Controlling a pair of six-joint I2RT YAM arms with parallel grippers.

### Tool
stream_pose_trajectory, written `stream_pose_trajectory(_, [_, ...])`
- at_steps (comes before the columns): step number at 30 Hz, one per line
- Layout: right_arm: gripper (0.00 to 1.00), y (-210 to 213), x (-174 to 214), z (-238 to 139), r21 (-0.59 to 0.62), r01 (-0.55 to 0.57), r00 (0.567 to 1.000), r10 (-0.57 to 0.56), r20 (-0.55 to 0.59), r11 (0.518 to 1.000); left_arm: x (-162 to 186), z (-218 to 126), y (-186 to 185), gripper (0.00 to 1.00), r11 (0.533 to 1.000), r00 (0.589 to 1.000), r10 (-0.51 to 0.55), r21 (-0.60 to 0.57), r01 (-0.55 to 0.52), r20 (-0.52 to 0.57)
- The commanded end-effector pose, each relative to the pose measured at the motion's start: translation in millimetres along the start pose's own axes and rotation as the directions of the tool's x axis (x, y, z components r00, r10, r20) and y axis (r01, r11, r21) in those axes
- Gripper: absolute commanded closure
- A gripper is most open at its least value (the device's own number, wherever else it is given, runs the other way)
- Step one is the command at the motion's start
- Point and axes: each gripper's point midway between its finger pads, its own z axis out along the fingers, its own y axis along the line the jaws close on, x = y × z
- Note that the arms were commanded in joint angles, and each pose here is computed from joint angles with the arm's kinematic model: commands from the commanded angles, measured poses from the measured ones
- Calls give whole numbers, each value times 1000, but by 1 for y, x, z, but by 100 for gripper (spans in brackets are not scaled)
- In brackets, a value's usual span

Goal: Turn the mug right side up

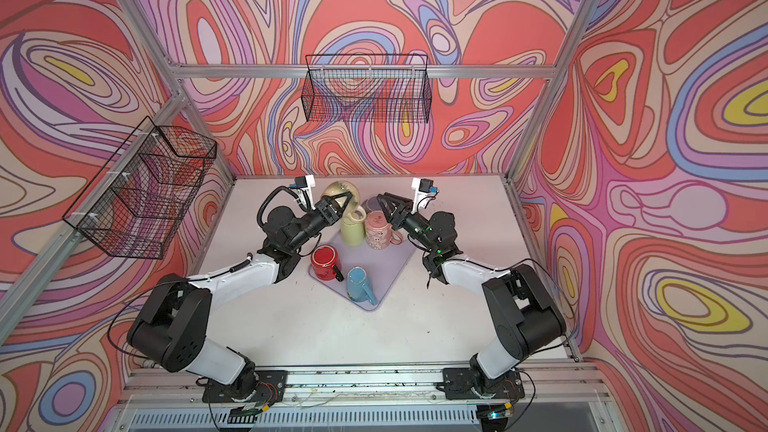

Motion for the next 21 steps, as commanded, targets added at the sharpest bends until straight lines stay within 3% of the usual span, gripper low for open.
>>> stream_pose_trajectory(1, [62, -10, 2, 2, 48, 67, 998, -66, -17, 997, -37, -17, -38, 100, 992, 990, 120, 35, -123, 75])
stream_pose_trajectory(5, [61, -16, 3, -1, 112, 130, 990, -124, -64, 985, -45, -31, -29, 100, 967, 974, 225, -126, -224, -6])
stream_pose_trajectory(9, [62, -30, 7, -5, 210, 215, 969, -182, -169, 954, -55, -48, -15, 100, 905, 948, 293, -284, -317, -126])
stream_pose_trajectory(16, [62, -42, 8, -24, 303, 343, 926, -266, -268, 889, -70, -77, 27, 100, 758, 883, 279, -477, -444, -378])
stream_pose_trajectory(21, [65, -51, 8, -33, 357, 362, 921, -271, -281, 861, -78, -92, 66, 100, 613, 814, 250, -565, -552, -523])
